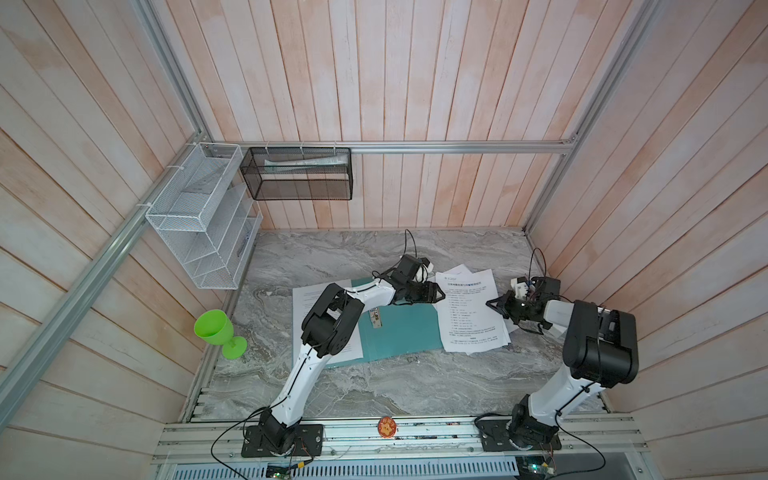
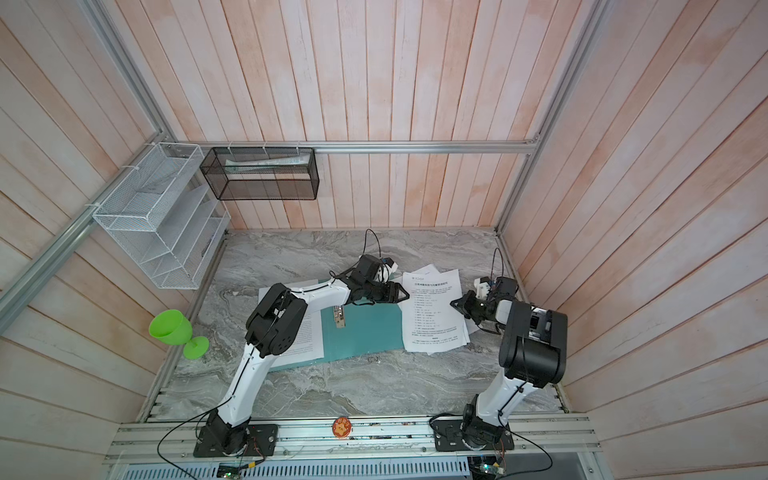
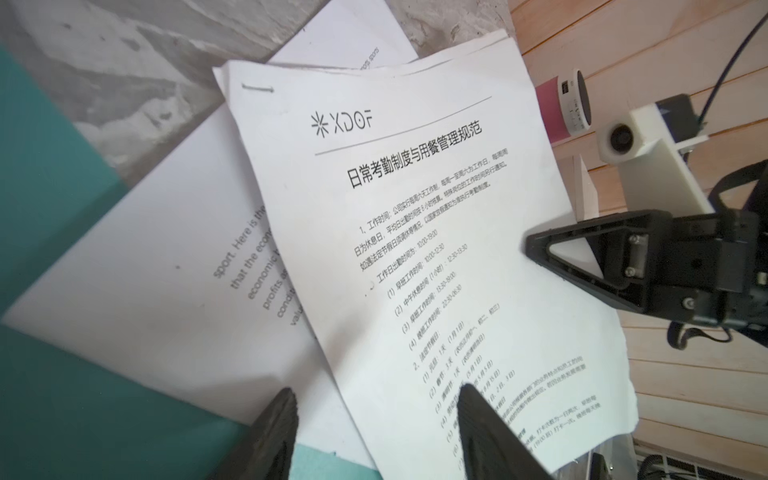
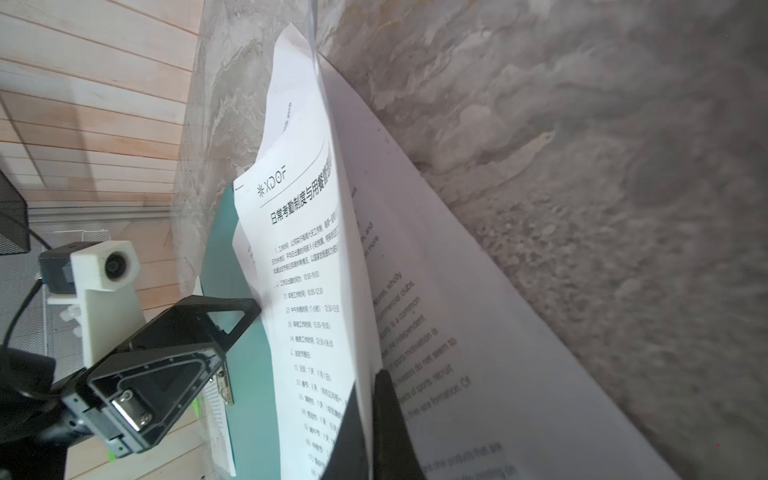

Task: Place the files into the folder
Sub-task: 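Grasp the edge of the printed sheet stack with the right gripper, then lift the top sheet and carry it over the teal folder with the right gripper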

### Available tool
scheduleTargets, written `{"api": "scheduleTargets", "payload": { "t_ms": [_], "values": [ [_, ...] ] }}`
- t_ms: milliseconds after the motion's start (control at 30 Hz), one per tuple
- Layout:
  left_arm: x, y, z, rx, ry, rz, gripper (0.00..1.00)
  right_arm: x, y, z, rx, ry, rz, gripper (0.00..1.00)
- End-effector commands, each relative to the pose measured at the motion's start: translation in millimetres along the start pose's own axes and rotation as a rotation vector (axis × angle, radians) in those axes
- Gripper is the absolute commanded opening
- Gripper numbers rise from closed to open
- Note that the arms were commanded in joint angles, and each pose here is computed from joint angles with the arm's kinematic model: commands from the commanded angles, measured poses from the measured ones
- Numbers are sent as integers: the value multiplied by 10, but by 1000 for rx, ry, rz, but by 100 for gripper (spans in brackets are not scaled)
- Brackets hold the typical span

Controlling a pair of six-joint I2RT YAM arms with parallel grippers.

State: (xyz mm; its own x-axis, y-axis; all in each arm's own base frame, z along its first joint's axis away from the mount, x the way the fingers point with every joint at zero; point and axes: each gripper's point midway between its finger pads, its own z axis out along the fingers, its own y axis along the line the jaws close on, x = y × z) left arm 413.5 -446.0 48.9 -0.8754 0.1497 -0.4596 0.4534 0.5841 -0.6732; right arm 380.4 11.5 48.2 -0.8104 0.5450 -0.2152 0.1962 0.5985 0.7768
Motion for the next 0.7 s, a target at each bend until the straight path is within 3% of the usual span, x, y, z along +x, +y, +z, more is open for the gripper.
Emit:
{"api": "scheduleTargets", "payload": {
  "t_ms": [0, 167, 300, 500, 667],
  "values": [
    [-140, -75, -252, 20, -25, -8, 64, 25, 199, -8, -124, 7, 10, 0],
    [-454, -381, -679, 89, -91, 15, 64, 48, 617, -151, -365, -6, 42, 0],
    [-692, -669, -1066, 120, -151, 54, 64, 54, 948, -353, -473, -26, 48, 0],
    [-815, -876, -1579, 131, -228, 69, 64, -5, 1435, -694, -521, -66, -8, 0],
    [-712, -810, -1968, 100, -288, 41, 64, -54, 1922, -860, -556, -103, -60, 0]
  ]
}}
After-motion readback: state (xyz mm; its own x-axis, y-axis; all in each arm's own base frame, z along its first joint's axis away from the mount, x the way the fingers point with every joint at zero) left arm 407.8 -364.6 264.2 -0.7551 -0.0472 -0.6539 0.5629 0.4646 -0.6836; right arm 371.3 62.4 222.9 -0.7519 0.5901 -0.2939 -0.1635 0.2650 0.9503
